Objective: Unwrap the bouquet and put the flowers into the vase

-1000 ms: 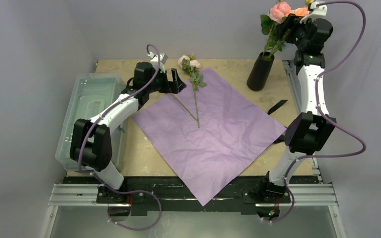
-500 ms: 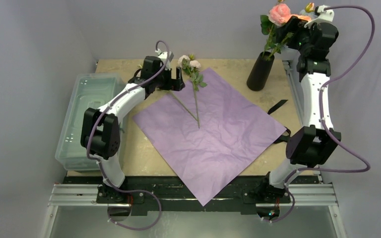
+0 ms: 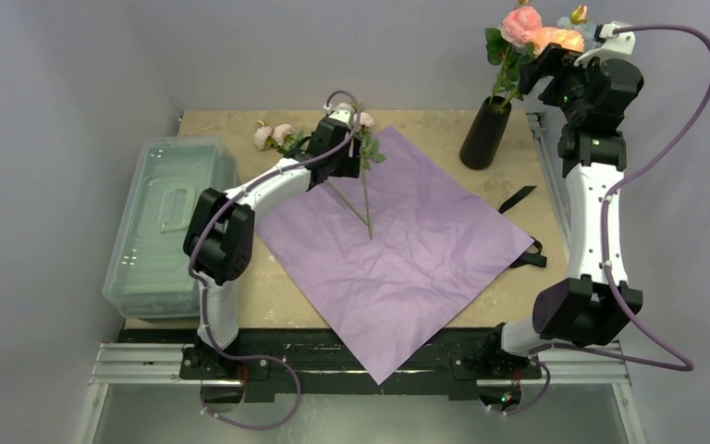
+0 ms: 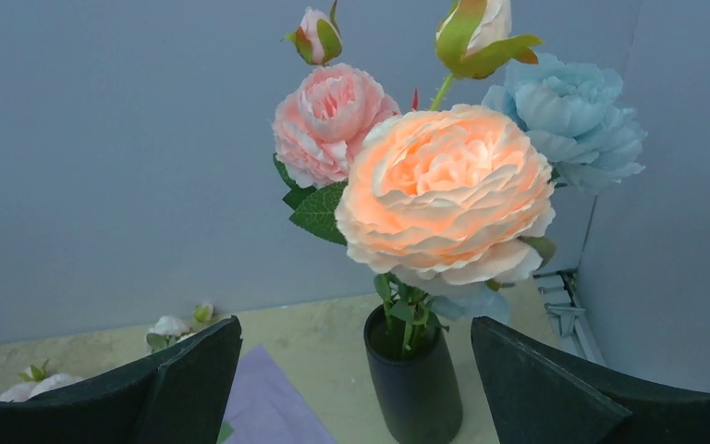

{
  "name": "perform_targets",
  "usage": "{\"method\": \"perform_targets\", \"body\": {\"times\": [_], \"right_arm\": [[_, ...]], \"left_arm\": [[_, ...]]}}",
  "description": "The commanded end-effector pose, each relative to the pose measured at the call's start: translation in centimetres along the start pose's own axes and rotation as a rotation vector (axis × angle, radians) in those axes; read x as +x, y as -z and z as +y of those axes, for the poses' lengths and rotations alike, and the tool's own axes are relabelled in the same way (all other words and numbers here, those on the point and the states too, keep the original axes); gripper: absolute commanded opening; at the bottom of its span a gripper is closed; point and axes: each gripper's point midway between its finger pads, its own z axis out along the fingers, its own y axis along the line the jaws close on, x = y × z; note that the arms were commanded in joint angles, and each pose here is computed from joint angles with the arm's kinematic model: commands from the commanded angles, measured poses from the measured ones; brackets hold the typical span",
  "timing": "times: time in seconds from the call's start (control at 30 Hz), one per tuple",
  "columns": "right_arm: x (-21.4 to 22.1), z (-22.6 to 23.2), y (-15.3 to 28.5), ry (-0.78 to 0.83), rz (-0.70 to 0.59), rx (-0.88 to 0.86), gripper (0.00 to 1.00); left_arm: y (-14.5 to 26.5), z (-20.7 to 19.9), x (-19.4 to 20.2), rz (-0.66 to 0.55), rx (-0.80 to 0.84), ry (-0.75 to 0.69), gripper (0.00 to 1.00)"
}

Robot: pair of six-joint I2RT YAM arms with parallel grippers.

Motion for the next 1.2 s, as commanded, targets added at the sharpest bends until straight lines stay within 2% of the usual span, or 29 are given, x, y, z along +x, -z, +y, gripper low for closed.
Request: {"method": "perform_targets", "body": {"times": [0.0,0.13,0.33,0.5,0.8,0.9,1.0,1.07,1.17], "right_arm": [[-1.1,0.1,1.9,0.035,-0.019,0.013,0.98],[-0.4,0.9,2.7,0.018,0.021,-0.017,0.98],[0.2,1.8,3.5,0.012,0.044,-0.062,0.98],[0.7,1.8,3.5,0.009,0.060,-0.067,0.98],[1.7,1.7,3.2,0.024,0.096,-0.077,0.98],[1.9,1.6,3.0,0.024,0.101,-0.078,0.98],[1.9,1.7,2.9,0.022,0.099,-0.080,0.98],[1.8,1.7,2.9,0.021,0.098,-0.084,0.98],[1.8,1.9,3.0,0.017,0.099,-0.092,0.98]], "left_arm": [[0.0,3.4,-2.2,-0.087,-0.211,0.152,0.70],[-0.4,5.0,-1.2,-0.071,-0.320,0.227,0.69],[-2.3,6.8,1.4,-0.020,-0.426,0.212,0.68],[-3.7,8.4,2.5,-0.010,-0.466,0.230,0.68],[-6.6,10.2,4.5,0.042,-0.446,0.285,0.65],[-6.6,10.7,4.4,0.044,-0.456,0.293,0.56],[-6.2,11.1,4.0,0.044,-0.459,0.298,0.44],[-5.8,11.3,3.6,0.038,-0.458,0.300,0.31],[-5.0,11.8,2.8,0.032,-0.454,0.314,0.18]]}}
